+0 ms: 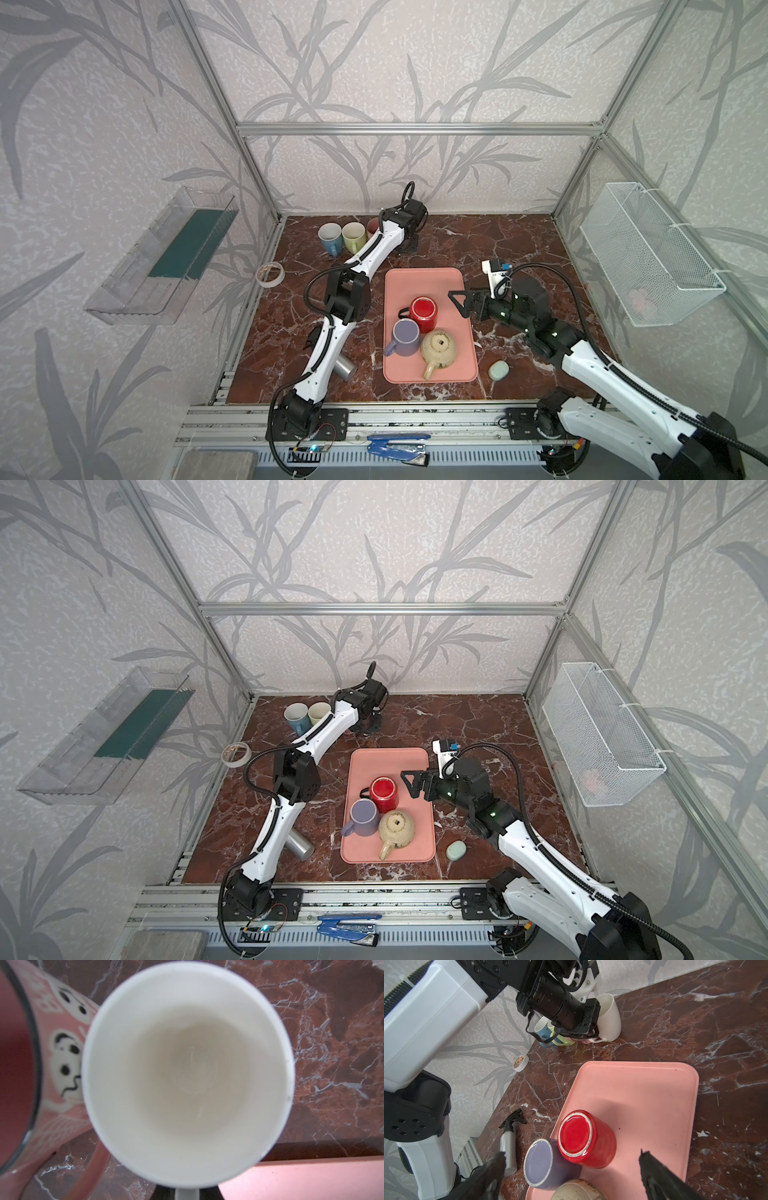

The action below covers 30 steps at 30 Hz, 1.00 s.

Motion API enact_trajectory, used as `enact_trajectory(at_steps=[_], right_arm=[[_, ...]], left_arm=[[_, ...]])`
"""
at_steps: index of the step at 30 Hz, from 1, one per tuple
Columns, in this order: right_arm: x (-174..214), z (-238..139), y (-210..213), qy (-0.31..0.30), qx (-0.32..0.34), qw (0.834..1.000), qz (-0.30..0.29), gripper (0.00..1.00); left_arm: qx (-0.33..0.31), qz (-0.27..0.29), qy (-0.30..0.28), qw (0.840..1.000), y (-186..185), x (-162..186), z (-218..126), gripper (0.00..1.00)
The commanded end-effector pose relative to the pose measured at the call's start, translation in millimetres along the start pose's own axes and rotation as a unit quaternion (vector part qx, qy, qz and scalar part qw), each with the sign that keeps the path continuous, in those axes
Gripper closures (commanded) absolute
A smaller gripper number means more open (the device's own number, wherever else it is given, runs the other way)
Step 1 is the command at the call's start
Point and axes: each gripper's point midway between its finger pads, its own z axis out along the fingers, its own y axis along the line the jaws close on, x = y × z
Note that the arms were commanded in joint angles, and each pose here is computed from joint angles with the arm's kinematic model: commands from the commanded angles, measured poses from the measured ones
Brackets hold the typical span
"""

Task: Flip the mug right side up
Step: 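Lower the white mug beside the pink ghost mug with the left gripper, then open and withdraw the left gripper while the right gripper moves over the red mug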

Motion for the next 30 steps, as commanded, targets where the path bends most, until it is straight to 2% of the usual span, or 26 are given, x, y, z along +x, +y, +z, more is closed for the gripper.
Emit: enact_trajectory(at_steps=[1, 8, 15, 18, 21, 26, 30], right_arm=[[-2.2, -0.6, 3.7, -0.009, -0.008, 1.0, -0.005, 0.01], [-1.8, 0.2, 4.0, -0.007, -0.009, 1.0, -0.004, 0.01], [-3.0, -0.9, 5.3, -0.009, -0.011, 1.0, -0.005, 0.01], [-2.8, -1.5, 5.6, -0.008, -0.011, 1.0, -0.006, 0.01], [-3.8, -2.5, 6.5, -0.01, -0.012, 1.0, -0.009, 0.01], [-4.7, -4.1, 5.6, -0.006, -0.004, 1.0, -0.014, 0.01], [-3.6, -4.1, 4.7, 0.007, 0.014, 0.999, -0.03, 0.01]], left_arm=[[0.001, -0.004, -0.019, 1.0, 1.1, -12.6, -5.8, 1.0], [0.009, -0.004, -0.018, 1.0, -1.9, -12.8, -5.7, 0.79], [0.012, -0.005, -0.023, 1.0, -2.3, -15.8, -9.3, 0.65], [0.016, -0.004, -0.026, 1.0, -3.1, -17.5, -14.2, 0.55], [0.041, 0.005, -0.03, 0.999, -11.2, -19.8, -24.8, 0.46], [0.055, 0.017, -0.047, 0.997, -18.8, -23.6, -53.9, 0.2], [0.064, 0.026, -0.07, 0.995, -22.3, -27.4, -91.5, 0.14]])
